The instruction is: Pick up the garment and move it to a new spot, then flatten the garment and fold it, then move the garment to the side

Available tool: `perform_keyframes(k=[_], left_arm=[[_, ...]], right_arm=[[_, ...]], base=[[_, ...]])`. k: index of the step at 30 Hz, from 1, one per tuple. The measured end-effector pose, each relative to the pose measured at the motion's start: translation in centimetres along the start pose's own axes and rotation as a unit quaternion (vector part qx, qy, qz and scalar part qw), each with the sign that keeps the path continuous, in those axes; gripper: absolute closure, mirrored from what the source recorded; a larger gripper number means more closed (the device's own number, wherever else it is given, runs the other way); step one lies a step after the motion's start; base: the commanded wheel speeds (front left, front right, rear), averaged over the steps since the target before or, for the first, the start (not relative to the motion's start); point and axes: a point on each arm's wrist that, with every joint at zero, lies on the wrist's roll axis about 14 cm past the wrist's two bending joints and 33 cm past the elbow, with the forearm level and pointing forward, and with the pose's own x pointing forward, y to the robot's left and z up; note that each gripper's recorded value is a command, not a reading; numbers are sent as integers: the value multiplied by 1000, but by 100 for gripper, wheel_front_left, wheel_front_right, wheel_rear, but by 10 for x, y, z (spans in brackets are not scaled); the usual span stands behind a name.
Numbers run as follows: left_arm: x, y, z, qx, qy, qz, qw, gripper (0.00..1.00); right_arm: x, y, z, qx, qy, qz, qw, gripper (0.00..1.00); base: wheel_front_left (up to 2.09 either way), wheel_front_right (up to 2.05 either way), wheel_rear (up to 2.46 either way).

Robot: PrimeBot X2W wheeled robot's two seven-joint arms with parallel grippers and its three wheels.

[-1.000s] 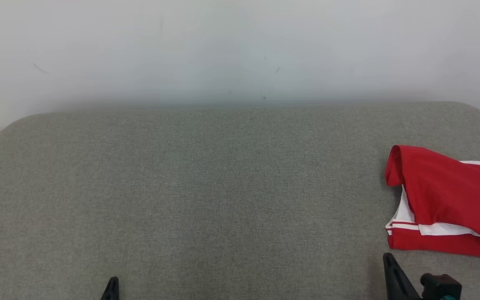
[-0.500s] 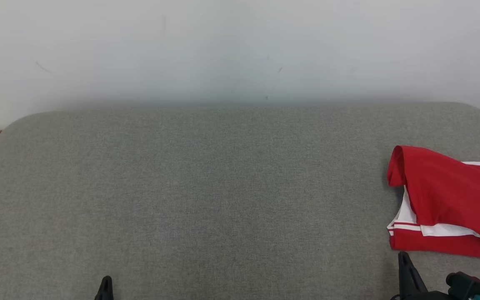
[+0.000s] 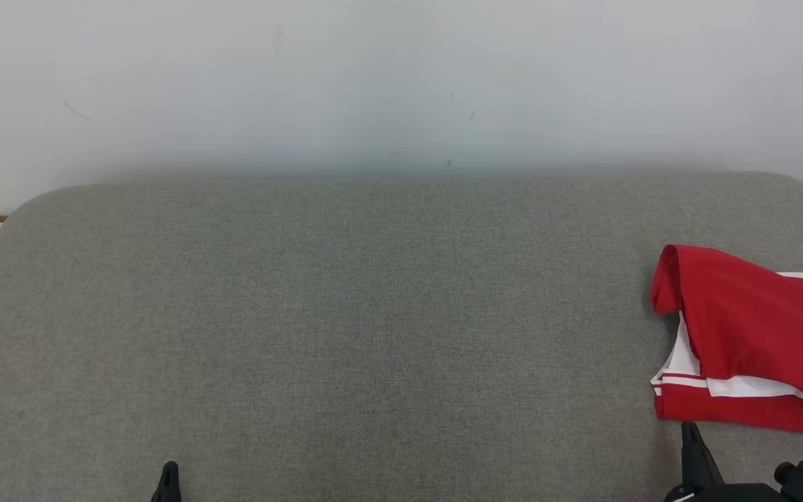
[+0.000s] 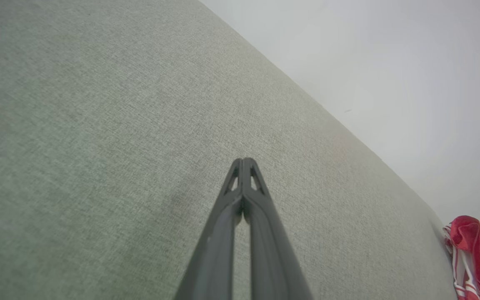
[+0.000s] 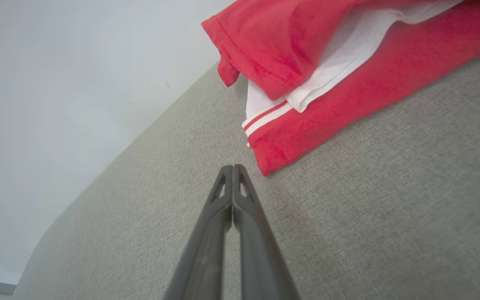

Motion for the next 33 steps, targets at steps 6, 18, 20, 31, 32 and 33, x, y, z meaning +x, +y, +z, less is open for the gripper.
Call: perform_keyframes(k=[6, 18, 20, 31, 32, 33], left_arm=[[0, 1, 1, -48, 3, 1, 999, 100], [0, 2, 2, -127, 9, 1, 992, 100], [0, 1, 2, -143, 10, 0, 990, 100], [0, 2, 5, -202, 11, -3, 979, 100], [0, 2, 5, -207, 12, -3, 978, 100], [0, 2, 5, -212, 11, -3, 977, 100]], right_arm=[[1, -1, 4, 46, -4, -4, 999, 100], [4, -3, 10, 130, -7, -9, 991, 100], [5, -2, 11, 143, -9, -8, 990, 100], [8, -1, 18, 204, -14, -3, 979, 100], [8, -1, 18, 209, -14, -3, 978, 100], [8, -1, 19, 214, -15, -3, 977, 100]], base=[[0, 0, 0], [0, 0, 0], [0, 0, 0], [0, 0, 0], [0, 0, 0], [0, 0, 0]])
